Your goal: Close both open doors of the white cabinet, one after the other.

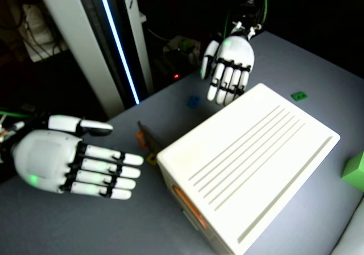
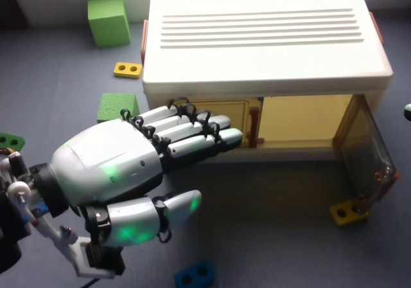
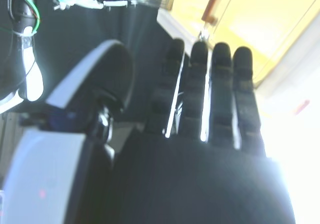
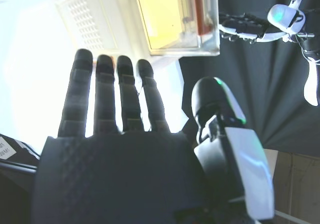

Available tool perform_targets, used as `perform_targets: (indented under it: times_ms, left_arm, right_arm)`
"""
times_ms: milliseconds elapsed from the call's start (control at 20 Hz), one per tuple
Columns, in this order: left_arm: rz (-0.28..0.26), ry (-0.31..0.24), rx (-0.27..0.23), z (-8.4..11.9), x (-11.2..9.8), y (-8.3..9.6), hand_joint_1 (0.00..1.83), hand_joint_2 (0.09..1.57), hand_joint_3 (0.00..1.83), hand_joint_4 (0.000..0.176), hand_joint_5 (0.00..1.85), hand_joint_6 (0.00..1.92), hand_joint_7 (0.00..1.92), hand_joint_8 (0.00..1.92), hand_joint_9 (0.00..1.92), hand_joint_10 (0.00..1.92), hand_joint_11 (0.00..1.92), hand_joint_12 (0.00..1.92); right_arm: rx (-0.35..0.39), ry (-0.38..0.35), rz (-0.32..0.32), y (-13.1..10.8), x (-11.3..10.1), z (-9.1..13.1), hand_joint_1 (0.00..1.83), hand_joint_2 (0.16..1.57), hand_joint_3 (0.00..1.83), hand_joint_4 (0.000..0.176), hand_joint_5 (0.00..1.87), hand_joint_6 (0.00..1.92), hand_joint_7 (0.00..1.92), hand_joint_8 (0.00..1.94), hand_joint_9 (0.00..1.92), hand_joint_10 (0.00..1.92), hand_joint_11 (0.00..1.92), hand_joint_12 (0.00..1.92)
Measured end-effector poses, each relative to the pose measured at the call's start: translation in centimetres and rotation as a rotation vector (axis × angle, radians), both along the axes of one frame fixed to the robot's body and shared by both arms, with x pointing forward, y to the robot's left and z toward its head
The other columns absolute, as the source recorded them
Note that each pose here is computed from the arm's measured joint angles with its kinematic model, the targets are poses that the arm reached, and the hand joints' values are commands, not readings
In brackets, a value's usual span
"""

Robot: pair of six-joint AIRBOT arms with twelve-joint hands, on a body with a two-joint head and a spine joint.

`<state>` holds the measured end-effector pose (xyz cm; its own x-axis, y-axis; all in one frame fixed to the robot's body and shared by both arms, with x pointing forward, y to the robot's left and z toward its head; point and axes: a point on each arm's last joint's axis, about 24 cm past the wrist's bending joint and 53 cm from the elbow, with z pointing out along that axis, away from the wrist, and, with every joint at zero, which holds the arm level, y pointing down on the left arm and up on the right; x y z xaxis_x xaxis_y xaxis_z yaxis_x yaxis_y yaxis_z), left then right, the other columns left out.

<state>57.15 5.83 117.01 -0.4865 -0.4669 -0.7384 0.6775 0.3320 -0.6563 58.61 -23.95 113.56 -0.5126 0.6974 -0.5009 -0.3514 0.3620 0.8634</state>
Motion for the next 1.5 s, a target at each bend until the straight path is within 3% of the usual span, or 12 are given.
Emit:
perform_targets:
  times_ms: [50, 100, 350, 550, 700, 750, 800, 900, 1050, 1200, 1400, 1500]
  left_arm:
    - [0.003, -0.016, 0.006, 0.2, 0.2, 0.0, 0.00, 1.57, 0.29, 0.000, 0.14, 0.00, 0.13, 0.01, 0.13, 0.01, 0.00, 0.39]
    - [0.012, -0.020, 0.006, 0.3, 0.4, 0.2, 0.00, 1.57, 0.23, 0.000, 0.15, 0.00, 0.14, 0.00, 0.14, 0.01, 0.00, 0.43]
    - [0.005, -0.003, -0.010, 0.3, -0.3, 0.3, 0.00, 1.57, 0.28, 0.000, 0.08, 0.00, 0.08, 0.00, 0.11, 0.00, 0.00, 0.32]
    - [0.008, 0.036, 0.010, -0.6, -1.9, 1.8, 0.00, 1.57, 0.20, 0.000, 0.08, 0.00, 0.06, 0.00, 0.07, 0.00, 0.00, 0.18]
    - [0.022, 0.060, 0.015, -0.8, -2.6, 3.0, 0.00, 1.57, 0.18, 0.000, 0.09, 0.00, 0.09, 0.00, 0.11, 0.00, 0.00, 0.43]
    - [0.026, 0.067, 0.012, -0.9, -2.8, 3.2, 0.00, 1.57, 0.17, 0.000, 0.08, 0.00, 0.08, 0.00, 0.10, 0.00, 0.00, 0.41]
    - [0.025, 0.070, 0.011, -1.0, -3.0, 3.3, 0.00, 1.57, 0.18, 0.000, 0.08, 0.00, 0.08, 0.00, 0.12, 0.00, 0.00, 0.45]
    - [0.037, 0.085, 0.020, -1.3, -3.2, 3.9, 0.00, 1.57, 0.19, 0.000, 0.08, 0.00, 0.07, 0.00, 0.12, 0.00, 0.00, 0.48]
    - [0.107, 0.098, 0.043, -1.7, -2.6, 5.7, 0.00, 1.57, 0.26, 0.000, 0.12, 0.01, 0.08, 0.00, 0.10, 0.00, 0.00, 0.50]
    - [0.172, 0.101, 0.048, -1.8, -2.2, 7.2, 0.00, 1.57, 0.23, 0.000, 0.08, 0.00, 0.04, 0.00, 0.06, 0.00, 0.00, 0.32]
    - [0.301, 0.100, 0.043, -2.1, -1.7, 10.6, 0.00, 1.57, 0.19, 0.000, 0.14, 0.01, 0.12, 0.01, 0.14, 0.01, 0.00, 0.56]
    - [0.367, 0.099, 0.034, -2.2, -1.3, 12.2, 0.00, 1.57, 0.17, 0.000, 0.15, 0.01, 0.13, 0.00, 0.15, 0.01, 0.00, 0.57]
  right_arm:
    - [-0.001, 0.000, 0.001, 0.0, 0.0, 0.0, 0.00, 1.34, 0.00, 0.018, 0.15, 0.00, 0.11, 0.00, 0.10, 0.01, 0.12, 0.02]
    - [-0.001, 0.002, -0.001, 0.0, 0.0, -0.1, 0.00, 1.39, 0.00, 0.000, 0.17, 0.01, 0.14, 0.01, 0.12, 0.01, 0.16, 0.03]
    - [-0.008, -0.001, 0.010, 0.1, -0.1, -0.1, 0.00, 1.46, 0.02, 0.000, 0.14, 0.00, 0.10, 0.00, 0.08, 0.00, 0.15, 0.02]
    - [-0.011, -0.001, 0.018, 0.3, -0.2, -0.1, 0.00, 1.47, 0.02, 0.005, 0.12, 0.00, 0.07, 0.00, 0.06, 0.00, 0.13, 0.01]
    - [-0.012, 0.006, 0.040, 0.8, -0.7, -0.3, 0.00, 1.48, 0.01, 0.020, 0.11, 0.00, 0.08, 0.00, 0.07, 0.00, 0.12, 0.00]
    - [-0.014, 0.009, 0.050, 1.1, -0.9, -0.4, 0.00, 1.48, 0.01, 0.022, 0.11, 0.00, 0.08, 0.00, 0.07, 0.00, 0.11, 0.00]
    - [-0.017, 0.012, 0.061, 1.3, -1.1, -0.5, 0.00, 1.48, 0.01, 0.012, 0.11, 0.00, 0.08, 0.00, 0.06, 0.00, 0.10, 0.00]
    - [-0.014, 0.016, 0.075, 1.7, -1.5, -0.6, 0.00, 1.48, 0.01, 0.011, 0.10, 0.00, 0.09, 0.00, 0.06, 0.00, 0.09, 0.00]
    - [-0.021, 0.023, 0.099, 2.3, -2.0, -0.7, 0.00, 1.49, 0.01, 0.013, 0.10, 0.00, 0.08, 0.00, 0.06, 0.00, 0.08, 0.00]
    - [-0.026, 0.023, 0.131, 3.0, -2.5, -0.8, 0.00, 1.50, 0.01, 0.000, 0.11, 0.00, 0.08, 0.00, 0.05, 0.00, 0.08, 0.00]
    - [-0.025, 0.019, 0.151, 3.8, -2.5, -0.7, 0.00, 1.51, 0.01, 0.000, 0.08, 0.00, 0.04, 0.00, 0.01, 0.00, 0.03, 0.00]
    - [-0.021, 0.021, 0.161, 4.3, -2.6, -0.8, 0.00, 1.52, 0.01, 0.000, 0.08, 0.00, 0.05, 0.01, 0.02, 0.00, 0.04, 0.00]
